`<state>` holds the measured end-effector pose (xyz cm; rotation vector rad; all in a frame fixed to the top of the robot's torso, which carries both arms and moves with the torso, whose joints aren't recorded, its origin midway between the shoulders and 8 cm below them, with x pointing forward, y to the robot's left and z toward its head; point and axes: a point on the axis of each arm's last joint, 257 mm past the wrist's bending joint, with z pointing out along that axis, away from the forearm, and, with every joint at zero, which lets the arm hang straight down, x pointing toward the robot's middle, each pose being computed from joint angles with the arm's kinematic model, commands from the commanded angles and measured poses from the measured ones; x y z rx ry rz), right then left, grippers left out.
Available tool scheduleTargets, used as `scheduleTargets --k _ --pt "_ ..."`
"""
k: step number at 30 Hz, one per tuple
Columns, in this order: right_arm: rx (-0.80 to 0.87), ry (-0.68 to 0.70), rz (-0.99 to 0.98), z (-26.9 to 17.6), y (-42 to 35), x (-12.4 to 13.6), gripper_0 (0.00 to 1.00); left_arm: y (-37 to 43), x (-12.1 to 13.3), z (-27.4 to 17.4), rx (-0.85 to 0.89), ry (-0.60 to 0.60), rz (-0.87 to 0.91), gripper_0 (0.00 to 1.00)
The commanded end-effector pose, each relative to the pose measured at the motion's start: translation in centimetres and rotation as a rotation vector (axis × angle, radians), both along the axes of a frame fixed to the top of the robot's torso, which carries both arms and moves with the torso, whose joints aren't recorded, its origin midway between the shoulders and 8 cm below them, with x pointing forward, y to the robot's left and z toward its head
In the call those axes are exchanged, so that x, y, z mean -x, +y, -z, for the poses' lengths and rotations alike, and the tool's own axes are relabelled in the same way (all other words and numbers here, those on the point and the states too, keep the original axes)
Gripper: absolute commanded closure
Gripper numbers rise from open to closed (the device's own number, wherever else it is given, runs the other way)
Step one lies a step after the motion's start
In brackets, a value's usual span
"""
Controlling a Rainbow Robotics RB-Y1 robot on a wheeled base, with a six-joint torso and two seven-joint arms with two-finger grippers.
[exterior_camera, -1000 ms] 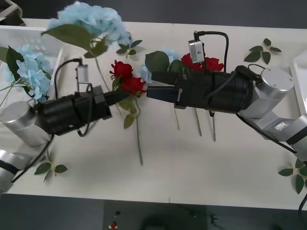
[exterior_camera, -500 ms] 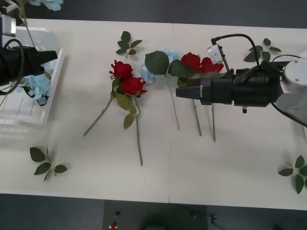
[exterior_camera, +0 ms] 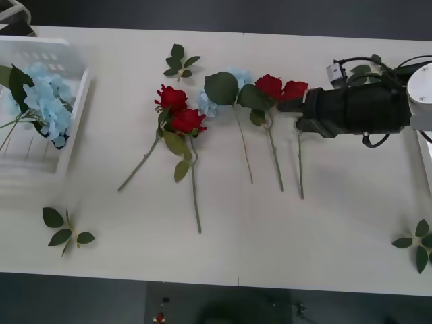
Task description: Put the red flowers into the right box and the blue flowers into the left box
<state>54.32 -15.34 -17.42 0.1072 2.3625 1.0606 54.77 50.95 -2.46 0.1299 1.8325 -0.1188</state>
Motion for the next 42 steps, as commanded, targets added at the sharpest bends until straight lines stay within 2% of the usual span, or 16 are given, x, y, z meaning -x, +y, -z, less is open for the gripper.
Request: scheduleTargets --k 1,5,7,8,9,11,12,13,16,23,28,29,30,31,32,42 --pt "-0.02 0.023 0.135 -1.0 -0.5 -4.0 0.0 2.9 1.5 1.4 -0.061 0.047 -0.062 1.0" --pt "0.077 -0.018 0.183 -0.1 -2.4 -6.7 0.0 4.5 2.4 2.9 -0.128 0.083 -0.1 1.0" --pt "0.132 -0.027 0.214 0.5 -3.7 -8.1 0.0 5.0 2.7 3.4 -0.149 0.097 -0.11 0.96" --pt "0.157 -0.03 0.217 0.9 -4.0 -8.6 0.0 5.1 2.8 3.6 -0.152 0.101 -0.112 0.86" --pt "0.194 -0.033 0.223 1.3 -4.5 -9.3 0.0 5.2 2.9 3.9 -0.151 0.1 -0.114 0.51" --pt "0.237 -0.035 0.241 2.1 -5.2 -10.5 0.0 5.4 3.0 3.9 -0.158 0.097 -0.118 0.13" --pt "0.253 -0.034 0.251 2.4 -5.4 -11.0 0.0 5.4 3.0 3.8 -0.162 0.096 -0.116 0.03" --pt "0.274 -0.035 0.258 2.7 -5.6 -11.6 0.0 5.2 3.0 3.8 -0.161 0.095 -0.111 0.0" --pt "0.316 -0.034 0.279 3.3 -6.0 -12.6 0.0 3.9 3.1 3.9 -0.148 0.102 -0.069 0.0" --pt "0.408 -0.03 0.304 5.0 -6.3 -13.8 0.0 -7.5 3.6 2.1 -0.116 0.115 0.264 0.0" --pt "0.413 -0.023 0.324 5.7 -5.8 -14.1 0.0 -14.4 3.0 2.6 -0.115 0.194 0.339 0.0" --pt "0.415 -0.022 0.329 5.8 -5.9 -14.1 0.16 -15.6 2.8 3.0 -0.117 0.213 0.34 0.0" --pt "0.415 -0.022 0.331 5.9 -5.8 -14.2 0.67 -17.2 2.3 3.8 -0.13 0.238 0.332 0.0" --pt "0.415 -0.02 0.33 6.0 -5.6 -14.1 0.94 -18.1 2.0 4.3 -0.144 0.25 0.322 0.0" --pt "0.414 -0.019 0.333 6.1 -5.6 -14.2 1.0 -19.0 1.6 4.8 -0.156 0.258 0.311 0.0" --pt "0.409 -0.022 0.334 5.7 -5.3 -14.3 1.0 -27.3 0.2 14.0 -0.209 0.372 0.24 0.0"
